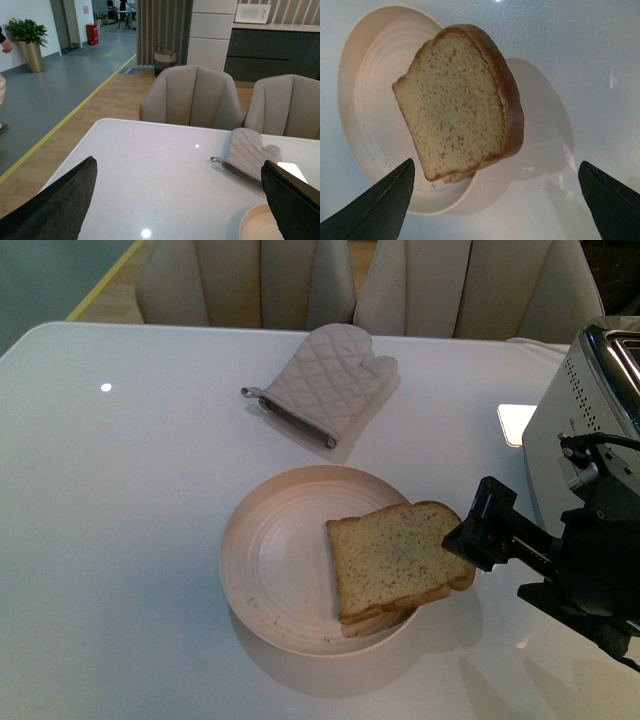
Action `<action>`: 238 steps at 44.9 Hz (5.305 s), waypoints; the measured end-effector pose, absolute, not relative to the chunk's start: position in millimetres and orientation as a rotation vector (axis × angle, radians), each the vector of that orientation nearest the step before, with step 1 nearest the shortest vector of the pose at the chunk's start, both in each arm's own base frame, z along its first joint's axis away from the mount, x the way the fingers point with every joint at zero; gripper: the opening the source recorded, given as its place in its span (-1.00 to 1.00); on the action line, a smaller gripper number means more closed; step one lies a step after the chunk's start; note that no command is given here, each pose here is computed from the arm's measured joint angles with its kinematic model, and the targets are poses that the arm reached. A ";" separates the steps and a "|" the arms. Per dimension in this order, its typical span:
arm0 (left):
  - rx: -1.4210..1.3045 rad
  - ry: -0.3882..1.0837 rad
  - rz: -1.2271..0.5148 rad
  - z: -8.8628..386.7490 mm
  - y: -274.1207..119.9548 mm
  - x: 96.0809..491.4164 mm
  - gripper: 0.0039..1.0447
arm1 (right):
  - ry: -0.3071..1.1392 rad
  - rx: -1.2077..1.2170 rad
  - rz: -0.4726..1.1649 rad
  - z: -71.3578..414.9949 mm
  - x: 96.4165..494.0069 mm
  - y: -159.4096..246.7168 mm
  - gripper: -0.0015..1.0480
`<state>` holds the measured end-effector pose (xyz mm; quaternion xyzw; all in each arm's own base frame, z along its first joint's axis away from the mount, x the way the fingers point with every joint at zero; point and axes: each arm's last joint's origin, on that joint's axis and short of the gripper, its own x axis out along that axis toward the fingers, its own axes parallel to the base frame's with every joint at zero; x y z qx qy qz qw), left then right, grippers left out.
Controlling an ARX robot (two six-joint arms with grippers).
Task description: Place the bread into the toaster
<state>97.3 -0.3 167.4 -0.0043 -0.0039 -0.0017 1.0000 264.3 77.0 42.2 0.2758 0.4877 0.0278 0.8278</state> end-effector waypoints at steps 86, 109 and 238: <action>-0.009 -0.008 -0.003 167.4 -0.3 97.3 0.87 | 0.270 0.247 0.005 297.5 304.6 10.3 -0.94; -0.009 -0.008 -0.003 167.4 -0.3 97.3 0.87 | 0.383 -0.064 -0.134 273.6 309.6 -21.3 -0.94; -0.009 -0.008 -0.003 167.4 -0.3 97.2 0.87 | 0.017 -0.011 -0.001 174.9 215.6 -0.8 -0.74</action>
